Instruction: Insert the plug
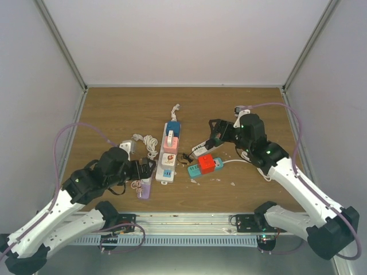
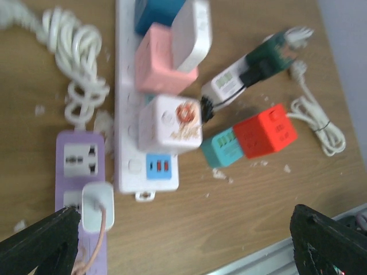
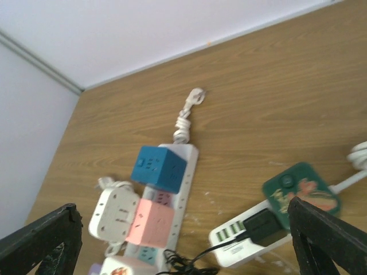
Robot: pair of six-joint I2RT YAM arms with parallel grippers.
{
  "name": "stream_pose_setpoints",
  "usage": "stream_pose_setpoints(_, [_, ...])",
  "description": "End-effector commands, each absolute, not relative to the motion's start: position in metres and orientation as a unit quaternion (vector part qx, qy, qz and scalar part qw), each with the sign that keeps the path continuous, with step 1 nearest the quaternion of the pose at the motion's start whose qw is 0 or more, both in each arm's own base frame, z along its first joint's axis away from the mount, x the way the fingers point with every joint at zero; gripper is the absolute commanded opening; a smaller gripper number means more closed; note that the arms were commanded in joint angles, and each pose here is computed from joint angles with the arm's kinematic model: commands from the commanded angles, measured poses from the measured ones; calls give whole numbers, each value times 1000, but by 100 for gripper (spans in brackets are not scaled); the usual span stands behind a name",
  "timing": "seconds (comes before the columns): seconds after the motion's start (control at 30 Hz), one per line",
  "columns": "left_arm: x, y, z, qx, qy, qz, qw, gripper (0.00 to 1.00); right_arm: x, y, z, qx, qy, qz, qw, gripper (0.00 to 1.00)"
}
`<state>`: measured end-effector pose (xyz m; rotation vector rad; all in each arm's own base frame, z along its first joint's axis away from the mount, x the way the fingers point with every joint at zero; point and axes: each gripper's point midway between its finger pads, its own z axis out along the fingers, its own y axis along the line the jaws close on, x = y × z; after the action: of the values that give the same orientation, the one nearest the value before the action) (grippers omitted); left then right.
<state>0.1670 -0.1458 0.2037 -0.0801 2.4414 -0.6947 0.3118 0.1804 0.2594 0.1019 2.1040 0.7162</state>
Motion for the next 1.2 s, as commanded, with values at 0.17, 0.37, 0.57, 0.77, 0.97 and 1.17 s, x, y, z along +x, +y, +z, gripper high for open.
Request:
stream_pose_setpoints(0.17, [226,-131,341,9,830,-199,520,99,290,96,317,53,811,122,570,100])
stream_pose_setpoints(0.37, [224,-114,396,3,777,-199,597,99,254,42,352,102,773,59,623,100])
stream_pose_setpoints(0.57, [209,-81,418,-14,745,-174,645,99,221,3,374,158,741,34,652,100])
stream_pose_setpoints(0.77, [188,-47,426,-55,709,-175,681,99,195,-17,385,195,712,54,673,100])
stream_pose_setpoints(0.97, [179,-38,424,-61,698,-181,690,99,179,-30,387,215,695,62,684,100])
stream_pose_setpoints(1.17, [178,-34,424,-68,702,-176,687,99,174,-34,386,224,690,61,685,100])
